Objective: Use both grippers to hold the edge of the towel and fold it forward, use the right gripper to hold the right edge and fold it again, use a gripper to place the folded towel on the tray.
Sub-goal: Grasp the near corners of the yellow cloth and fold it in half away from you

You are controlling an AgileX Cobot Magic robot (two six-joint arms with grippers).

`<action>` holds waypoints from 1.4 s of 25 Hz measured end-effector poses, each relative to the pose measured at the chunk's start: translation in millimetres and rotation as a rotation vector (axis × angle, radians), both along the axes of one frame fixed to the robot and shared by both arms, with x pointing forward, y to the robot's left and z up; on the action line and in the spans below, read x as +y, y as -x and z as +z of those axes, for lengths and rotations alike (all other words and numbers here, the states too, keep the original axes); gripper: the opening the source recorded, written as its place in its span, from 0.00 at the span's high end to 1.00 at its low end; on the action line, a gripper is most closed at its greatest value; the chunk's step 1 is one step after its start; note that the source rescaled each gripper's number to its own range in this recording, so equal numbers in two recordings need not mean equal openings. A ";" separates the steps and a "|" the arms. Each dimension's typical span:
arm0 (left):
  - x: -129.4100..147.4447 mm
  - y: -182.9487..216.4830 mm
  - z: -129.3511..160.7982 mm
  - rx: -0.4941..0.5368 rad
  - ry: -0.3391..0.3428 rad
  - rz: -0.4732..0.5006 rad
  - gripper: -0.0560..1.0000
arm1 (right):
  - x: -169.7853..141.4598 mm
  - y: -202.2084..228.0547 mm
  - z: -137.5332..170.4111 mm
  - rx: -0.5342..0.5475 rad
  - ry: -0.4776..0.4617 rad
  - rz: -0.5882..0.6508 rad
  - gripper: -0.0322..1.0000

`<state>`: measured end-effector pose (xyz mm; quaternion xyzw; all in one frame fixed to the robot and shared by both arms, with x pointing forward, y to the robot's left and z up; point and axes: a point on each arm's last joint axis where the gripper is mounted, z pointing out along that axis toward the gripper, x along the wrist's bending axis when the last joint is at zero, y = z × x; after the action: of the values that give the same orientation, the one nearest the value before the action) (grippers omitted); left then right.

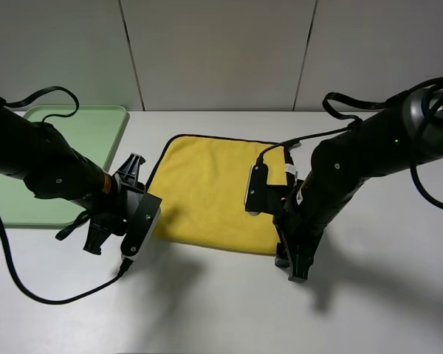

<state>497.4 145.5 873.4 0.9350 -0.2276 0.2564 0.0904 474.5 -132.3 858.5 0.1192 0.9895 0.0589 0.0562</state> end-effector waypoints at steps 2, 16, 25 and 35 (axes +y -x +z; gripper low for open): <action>0.0 0.0 0.0 0.000 0.000 0.000 0.74 | -1.3 1.2 -0.3 0.012 0.015 0.010 0.57; 0.7 0.5 0.5 0.004 -0.005 0.003 0.95 | -2.0 -0.8 3.7 -0.008 0.007 -0.077 0.97; 7.5 4.2 37.9 -0.055 -0.010 0.030 0.95 | -6.2 4.7 28.6 -0.023 0.000 -0.080 0.97; 22.0 20.1 102.0 -0.178 0.021 0.074 0.95 | -12.1 12.9 85.6 -0.118 -0.079 -0.111 0.97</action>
<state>477.3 167.5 975.4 0.9154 -0.1973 0.3438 0.0701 461.6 -144.4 944.1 0.1723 0.9733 0.1017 0.1126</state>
